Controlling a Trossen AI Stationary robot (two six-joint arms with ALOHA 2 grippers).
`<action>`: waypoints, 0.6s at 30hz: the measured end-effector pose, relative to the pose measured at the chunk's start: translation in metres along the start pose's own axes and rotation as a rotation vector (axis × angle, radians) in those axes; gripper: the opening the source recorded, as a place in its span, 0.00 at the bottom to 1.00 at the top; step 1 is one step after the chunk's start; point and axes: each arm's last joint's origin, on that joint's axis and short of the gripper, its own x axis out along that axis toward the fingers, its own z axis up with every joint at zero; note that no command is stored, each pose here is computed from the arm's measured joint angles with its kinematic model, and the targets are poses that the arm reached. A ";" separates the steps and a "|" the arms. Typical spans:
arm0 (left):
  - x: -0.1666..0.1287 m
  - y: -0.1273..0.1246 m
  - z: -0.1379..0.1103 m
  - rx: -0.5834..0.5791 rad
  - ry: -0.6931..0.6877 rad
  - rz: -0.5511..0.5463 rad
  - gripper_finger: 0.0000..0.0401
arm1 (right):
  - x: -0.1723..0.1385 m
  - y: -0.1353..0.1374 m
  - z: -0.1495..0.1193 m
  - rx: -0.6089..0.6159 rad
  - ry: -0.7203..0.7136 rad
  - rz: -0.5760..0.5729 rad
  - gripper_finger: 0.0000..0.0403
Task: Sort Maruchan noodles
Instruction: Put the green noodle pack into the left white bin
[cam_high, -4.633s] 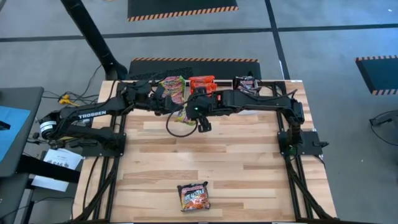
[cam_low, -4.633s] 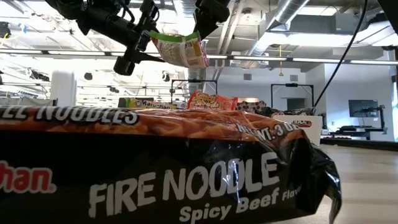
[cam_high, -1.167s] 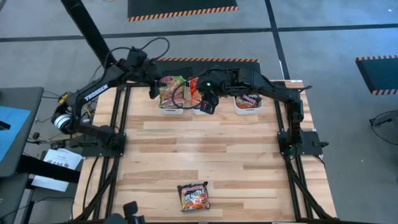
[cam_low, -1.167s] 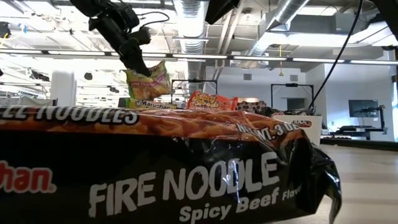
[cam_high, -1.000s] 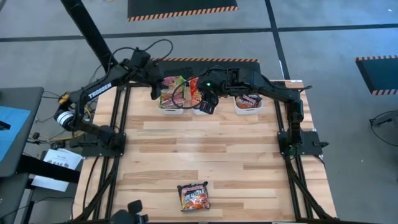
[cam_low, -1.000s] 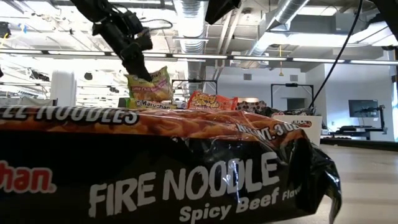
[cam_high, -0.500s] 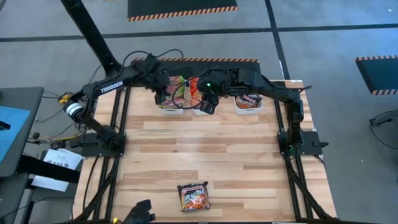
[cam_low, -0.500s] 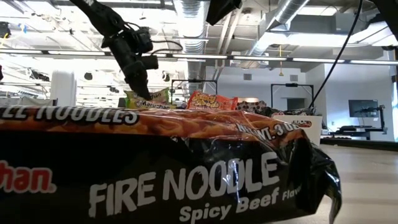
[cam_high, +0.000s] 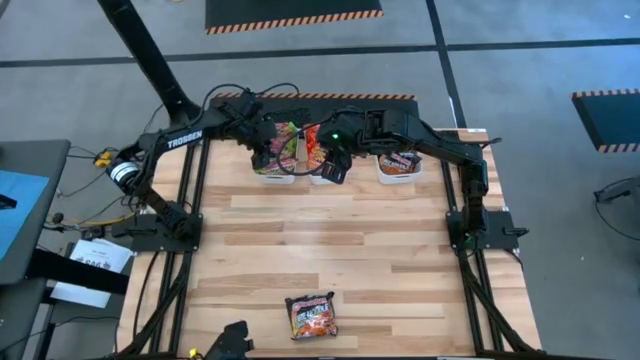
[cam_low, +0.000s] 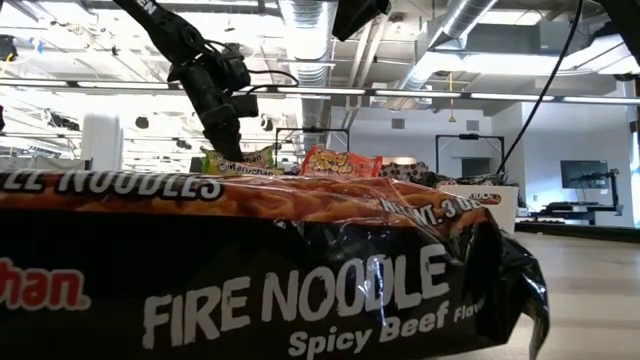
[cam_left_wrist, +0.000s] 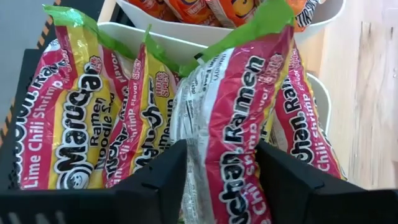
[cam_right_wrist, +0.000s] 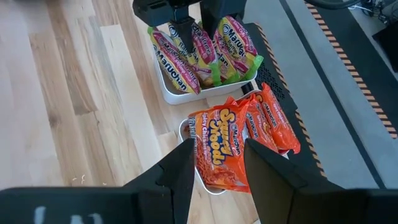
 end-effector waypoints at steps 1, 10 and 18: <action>0.000 0.000 0.000 0.000 -0.002 0.002 0.44 | 0.000 0.000 0.000 0.006 0.000 0.000 0.41; -0.005 0.004 0.011 -0.078 -0.059 0.037 0.54 | 0.000 0.000 0.000 0.026 0.000 0.000 0.41; -0.029 0.010 0.033 -0.058 -0.066 0.050 0.54 | 0.000 0.000 0.000 0.029 -0.001 0.000 0.41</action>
